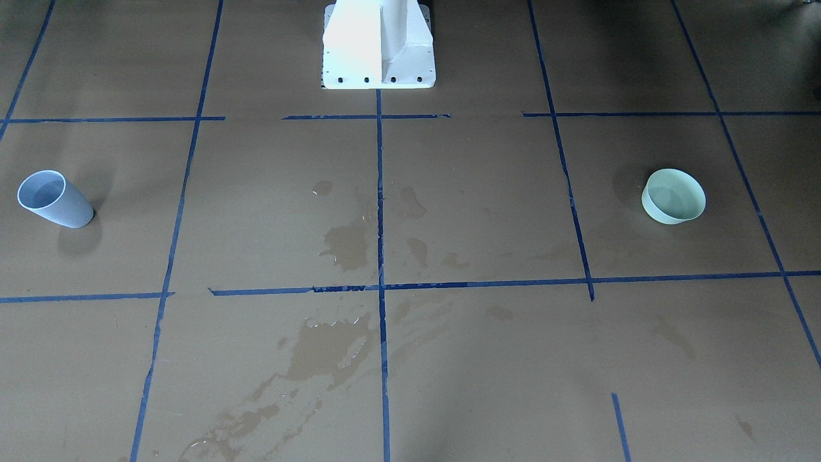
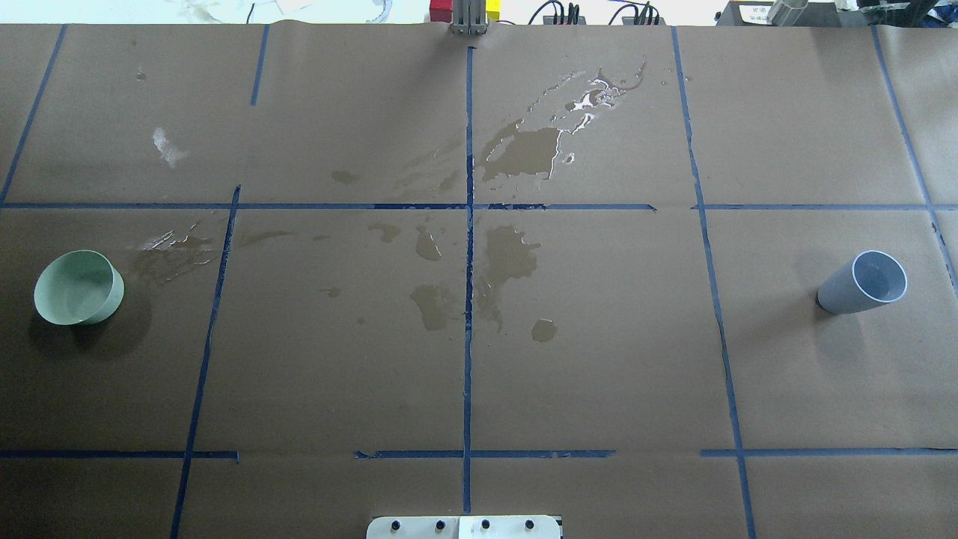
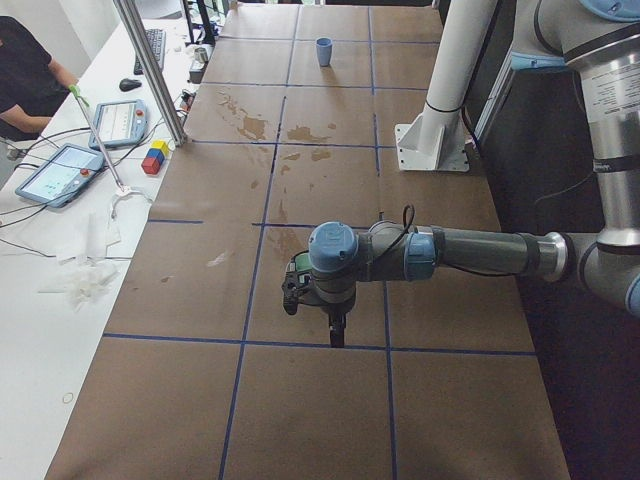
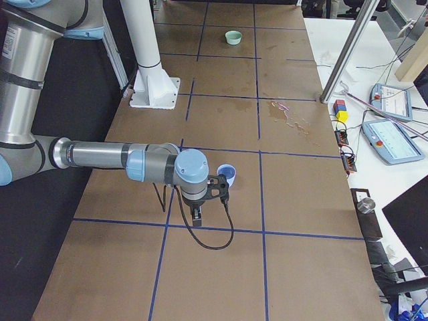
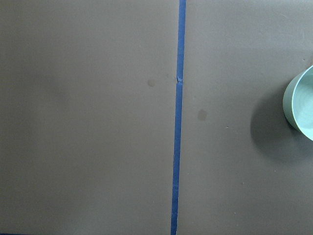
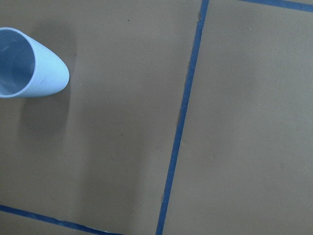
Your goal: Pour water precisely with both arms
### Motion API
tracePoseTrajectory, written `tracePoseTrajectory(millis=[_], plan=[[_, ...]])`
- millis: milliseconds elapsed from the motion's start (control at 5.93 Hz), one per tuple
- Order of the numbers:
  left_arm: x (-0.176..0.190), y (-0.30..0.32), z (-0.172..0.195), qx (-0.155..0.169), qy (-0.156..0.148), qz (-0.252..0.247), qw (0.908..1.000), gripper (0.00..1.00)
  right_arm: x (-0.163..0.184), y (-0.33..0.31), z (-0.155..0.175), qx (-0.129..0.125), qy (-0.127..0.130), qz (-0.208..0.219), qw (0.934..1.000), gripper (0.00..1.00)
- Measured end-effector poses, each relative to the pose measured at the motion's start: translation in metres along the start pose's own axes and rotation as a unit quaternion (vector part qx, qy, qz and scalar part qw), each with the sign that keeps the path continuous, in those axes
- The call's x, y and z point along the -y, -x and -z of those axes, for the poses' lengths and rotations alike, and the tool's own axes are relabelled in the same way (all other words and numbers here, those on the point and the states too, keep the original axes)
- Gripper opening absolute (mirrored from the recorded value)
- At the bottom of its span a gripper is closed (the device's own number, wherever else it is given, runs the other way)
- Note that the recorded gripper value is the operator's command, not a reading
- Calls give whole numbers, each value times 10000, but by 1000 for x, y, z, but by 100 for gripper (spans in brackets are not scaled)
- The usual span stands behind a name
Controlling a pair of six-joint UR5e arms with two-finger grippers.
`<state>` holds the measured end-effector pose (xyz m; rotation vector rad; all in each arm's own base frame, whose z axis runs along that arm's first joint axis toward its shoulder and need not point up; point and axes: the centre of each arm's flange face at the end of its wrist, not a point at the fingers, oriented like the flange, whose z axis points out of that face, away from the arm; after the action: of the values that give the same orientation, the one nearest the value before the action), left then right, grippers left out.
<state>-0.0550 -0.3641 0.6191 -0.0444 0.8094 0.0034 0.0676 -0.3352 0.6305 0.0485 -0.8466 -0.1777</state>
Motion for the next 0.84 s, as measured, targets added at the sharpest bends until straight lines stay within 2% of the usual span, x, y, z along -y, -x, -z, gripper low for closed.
tracePoseTrajectory(millis=[337, 675, 843], plan=[[6, -29, 7, -366, -131, -104, 9992, 100, -3, 4, -2, 238, -28, -74, 9997, 100], [21, -59, -31, -339, 96, -63, 9994, 100, -4, 4, -3, 273, -16, -79, 9996, 100], [36, -65, -57, -363, 56, 127, 9992, 100, -4, 4, -5, 265, 0, -66, 9996, 100]])
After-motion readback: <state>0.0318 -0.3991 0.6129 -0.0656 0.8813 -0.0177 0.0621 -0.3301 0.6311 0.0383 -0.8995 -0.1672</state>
